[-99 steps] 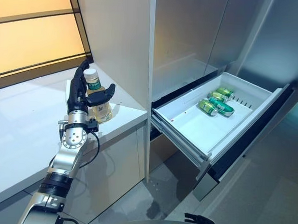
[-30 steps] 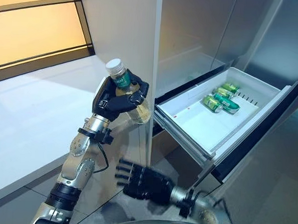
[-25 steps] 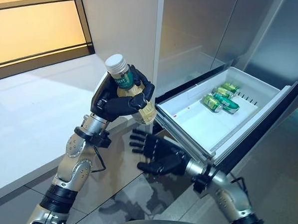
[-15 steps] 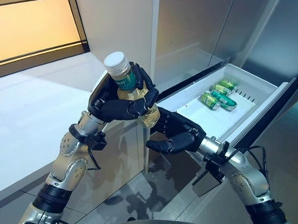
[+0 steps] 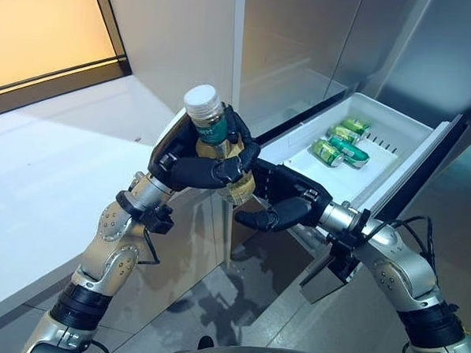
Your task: Put drinks into fridge and close the fridge
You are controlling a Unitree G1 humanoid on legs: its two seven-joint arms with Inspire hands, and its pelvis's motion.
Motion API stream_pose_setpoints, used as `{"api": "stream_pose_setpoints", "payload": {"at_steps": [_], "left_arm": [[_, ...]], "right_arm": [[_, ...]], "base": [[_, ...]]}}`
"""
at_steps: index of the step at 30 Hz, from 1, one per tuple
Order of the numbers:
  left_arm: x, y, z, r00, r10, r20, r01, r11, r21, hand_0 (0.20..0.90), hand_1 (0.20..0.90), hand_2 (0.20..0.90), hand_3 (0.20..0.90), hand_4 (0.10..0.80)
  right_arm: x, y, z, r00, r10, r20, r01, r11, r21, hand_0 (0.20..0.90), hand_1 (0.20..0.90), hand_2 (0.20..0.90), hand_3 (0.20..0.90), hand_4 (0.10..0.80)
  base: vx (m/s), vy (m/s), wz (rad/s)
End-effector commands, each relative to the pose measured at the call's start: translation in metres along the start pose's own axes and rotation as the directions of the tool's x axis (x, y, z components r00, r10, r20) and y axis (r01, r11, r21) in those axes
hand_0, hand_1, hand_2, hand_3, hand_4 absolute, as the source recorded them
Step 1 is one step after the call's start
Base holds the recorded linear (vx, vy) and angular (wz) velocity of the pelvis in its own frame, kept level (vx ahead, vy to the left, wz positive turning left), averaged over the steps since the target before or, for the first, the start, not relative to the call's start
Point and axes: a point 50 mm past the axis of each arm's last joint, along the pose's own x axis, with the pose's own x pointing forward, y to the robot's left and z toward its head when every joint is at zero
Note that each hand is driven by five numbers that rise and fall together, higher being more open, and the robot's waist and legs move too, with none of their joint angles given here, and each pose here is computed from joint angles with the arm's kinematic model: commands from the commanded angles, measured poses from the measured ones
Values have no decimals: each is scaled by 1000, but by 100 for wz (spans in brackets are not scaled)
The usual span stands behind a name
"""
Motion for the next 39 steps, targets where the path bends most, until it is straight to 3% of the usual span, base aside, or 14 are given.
{"api": "stream_pose_setpoints", "payload": {"at_steps": [1, 12, 16, 20, 21, 22, 29, 39], "left_arm": [[40, -6, 42, 968, -95, 233, 77, 993, 87, 300, 300, 300, 200, 100], [41, 2, 27, 988, -35, 152, 18, 994, 112, 300, 300, 300, 200, 100], [42, 1, 27, 985, -39, 171, 24, 996, 92, 300, 300, 300, 200, 100], [43, -3, 36, 962, -26, 270, 0, 995, 96, 300, 300, 300, 200, 100], [43, -5, 38, 956, -32, 291, 5, 995, 95, 300, 300, 300, 200, 100], [43, -6, 39, 952, -36, 303, 8, 995, 95, 300, 300, 300, 200, 100], [46, -22, 41, 934, -100, 342, 92, 995, 39, 300, 300, 300, 200, 100], [45, -30, 17, 964, -90, 250, 113, 990, -78, 300, 300, 300, 200, 100]], "right_arm": [[17, 10, 59, 969, 107, 223, -69, 983, -171, 900, 900, 900, 900, 800], [28, 22, 62, 961, 251, 113, -224, 952, -208, 900, 900, 900, 900, 800], [34, 27, 56, 954, 291, 71, -276, 946, -171, 900, 900, 900, 900, 800], [38, 31, 45, 953, 303, 25, -299, 948, -108, 900, 900, 900, 900, 800], [39, 31, 44, 956, 291, 37, -286, 954, -88, 571, 571, 571, 516, 416], [39, 31, 44, 958, 284, 43, -281, 957, -76, 300, 300, 300, 200, 100], [43, 29, 52, 968, 158, 196, -173, 983, 62, 300, 300, 300, 200, 100], [44, 25, 60, 959, 68, 274, -97, 991, 96, 300, 300, 300, 200, 100]], "base": [[0, 0, 0], [-6, -1, -3], [-8, 0, 0], [0, 0, 0], [0, 0, 0], [0, 0, 0], [0, 0, 0], [0, 0, 0]]}}
